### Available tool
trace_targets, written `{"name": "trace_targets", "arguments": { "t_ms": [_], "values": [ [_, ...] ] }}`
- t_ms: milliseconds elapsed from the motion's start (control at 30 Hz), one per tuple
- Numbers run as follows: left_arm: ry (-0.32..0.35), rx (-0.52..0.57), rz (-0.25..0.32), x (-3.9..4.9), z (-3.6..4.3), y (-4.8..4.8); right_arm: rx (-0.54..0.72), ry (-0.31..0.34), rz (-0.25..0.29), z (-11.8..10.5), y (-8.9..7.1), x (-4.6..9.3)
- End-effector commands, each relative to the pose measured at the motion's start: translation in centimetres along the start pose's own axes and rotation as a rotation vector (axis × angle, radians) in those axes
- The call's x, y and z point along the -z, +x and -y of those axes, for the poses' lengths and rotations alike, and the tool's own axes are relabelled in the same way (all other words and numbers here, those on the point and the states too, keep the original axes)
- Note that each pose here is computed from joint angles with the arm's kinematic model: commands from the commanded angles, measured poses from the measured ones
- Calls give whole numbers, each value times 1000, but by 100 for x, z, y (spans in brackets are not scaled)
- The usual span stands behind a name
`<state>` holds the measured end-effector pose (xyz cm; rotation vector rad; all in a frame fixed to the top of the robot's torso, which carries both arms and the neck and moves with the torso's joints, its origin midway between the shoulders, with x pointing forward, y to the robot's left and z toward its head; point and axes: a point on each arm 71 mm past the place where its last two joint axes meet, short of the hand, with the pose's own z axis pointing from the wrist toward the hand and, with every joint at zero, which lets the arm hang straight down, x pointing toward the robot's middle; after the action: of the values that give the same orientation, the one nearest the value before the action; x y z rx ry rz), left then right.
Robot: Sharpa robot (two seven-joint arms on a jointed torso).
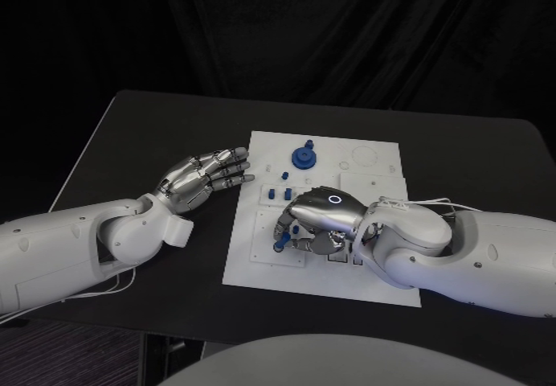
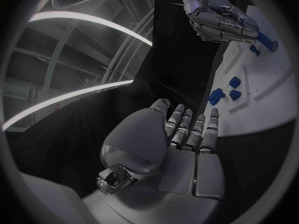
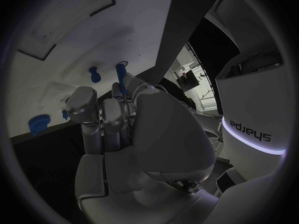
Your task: Assemble the parts on the task board
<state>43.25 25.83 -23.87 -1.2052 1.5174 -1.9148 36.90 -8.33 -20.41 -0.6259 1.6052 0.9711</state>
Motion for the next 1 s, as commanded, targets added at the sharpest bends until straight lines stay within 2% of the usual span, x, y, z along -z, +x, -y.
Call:
{"name": "trace_targets", "arguments": {
  "t_ms": [33,733,1000],
  "values": [
    [11,14,-13,-5,0,17,5,15,-33,3,53,8],
    [3,14,-12,-3,-11,11,3,20,-48,5,78,16],
    [1,14,-12,-3,-14,9,-2,1,-50,-22,103,5]
  ]
}}
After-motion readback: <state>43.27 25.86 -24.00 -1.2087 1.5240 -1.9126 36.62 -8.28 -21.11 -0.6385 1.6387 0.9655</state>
